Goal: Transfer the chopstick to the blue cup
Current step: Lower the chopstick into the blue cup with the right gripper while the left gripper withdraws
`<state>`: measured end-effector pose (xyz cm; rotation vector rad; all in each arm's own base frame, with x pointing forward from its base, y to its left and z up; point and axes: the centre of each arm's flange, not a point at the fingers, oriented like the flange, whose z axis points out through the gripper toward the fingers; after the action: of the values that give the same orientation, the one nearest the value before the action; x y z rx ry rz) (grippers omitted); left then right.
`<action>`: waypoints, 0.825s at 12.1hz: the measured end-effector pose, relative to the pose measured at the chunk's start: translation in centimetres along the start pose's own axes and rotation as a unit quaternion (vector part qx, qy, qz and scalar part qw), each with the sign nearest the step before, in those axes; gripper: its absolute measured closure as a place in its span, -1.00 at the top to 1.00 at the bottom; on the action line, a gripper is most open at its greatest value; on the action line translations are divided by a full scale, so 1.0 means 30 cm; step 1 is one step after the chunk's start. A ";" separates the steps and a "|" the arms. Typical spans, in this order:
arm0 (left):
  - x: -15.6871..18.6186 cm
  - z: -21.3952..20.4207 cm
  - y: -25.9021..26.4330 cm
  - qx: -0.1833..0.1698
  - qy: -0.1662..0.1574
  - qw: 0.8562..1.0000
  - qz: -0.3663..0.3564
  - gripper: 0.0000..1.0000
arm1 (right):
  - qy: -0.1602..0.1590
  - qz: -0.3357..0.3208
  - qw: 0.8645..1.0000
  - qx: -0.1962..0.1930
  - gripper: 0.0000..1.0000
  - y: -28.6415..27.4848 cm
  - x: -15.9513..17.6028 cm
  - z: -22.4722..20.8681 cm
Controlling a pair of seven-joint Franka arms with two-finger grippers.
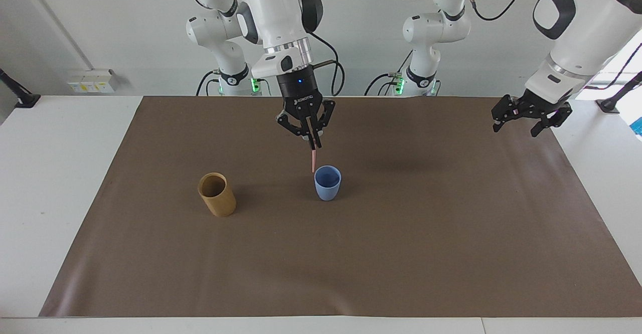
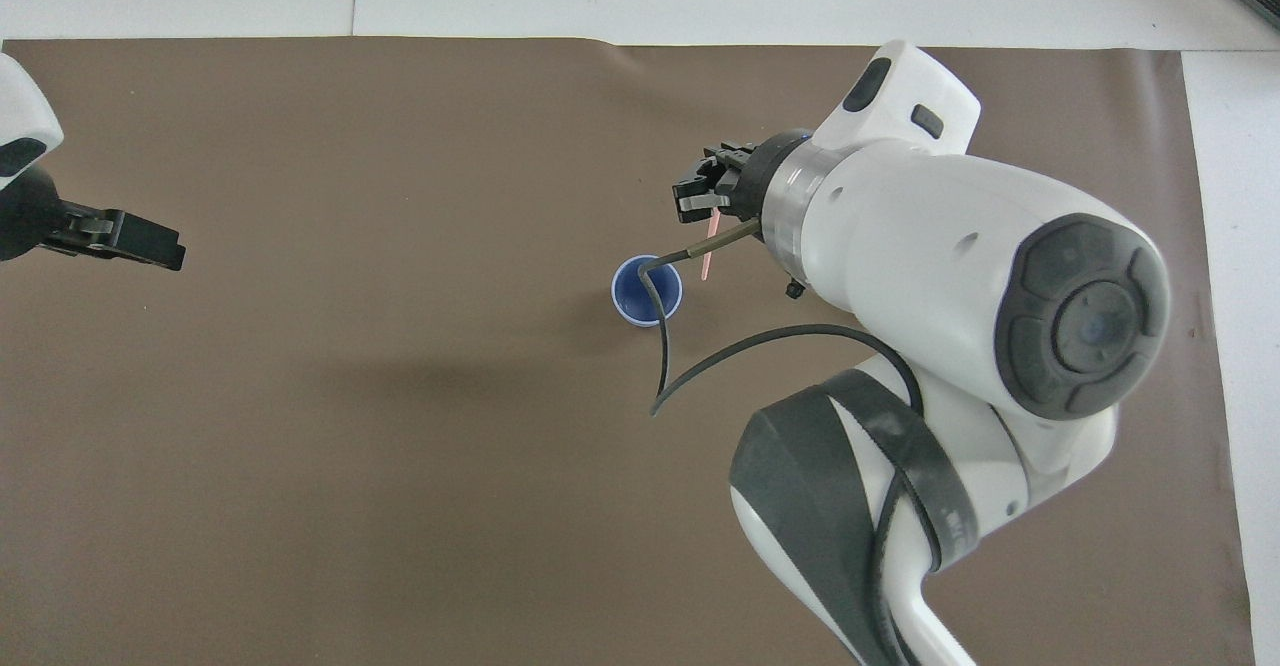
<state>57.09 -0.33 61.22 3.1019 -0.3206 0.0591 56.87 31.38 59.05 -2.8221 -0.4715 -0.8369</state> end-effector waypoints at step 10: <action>-0.144 -0.133 0.034 -0.007 -0.045 0.999 -0.005 1.00 | -0.010 -0.041 0.999 0.004 -0.83 -0.135 -0.087 0.152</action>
<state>52.52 -0.35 65.07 3.0978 -0.3077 -0.0840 55.71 35.63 54.07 -2.8242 -0.5965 -0.8195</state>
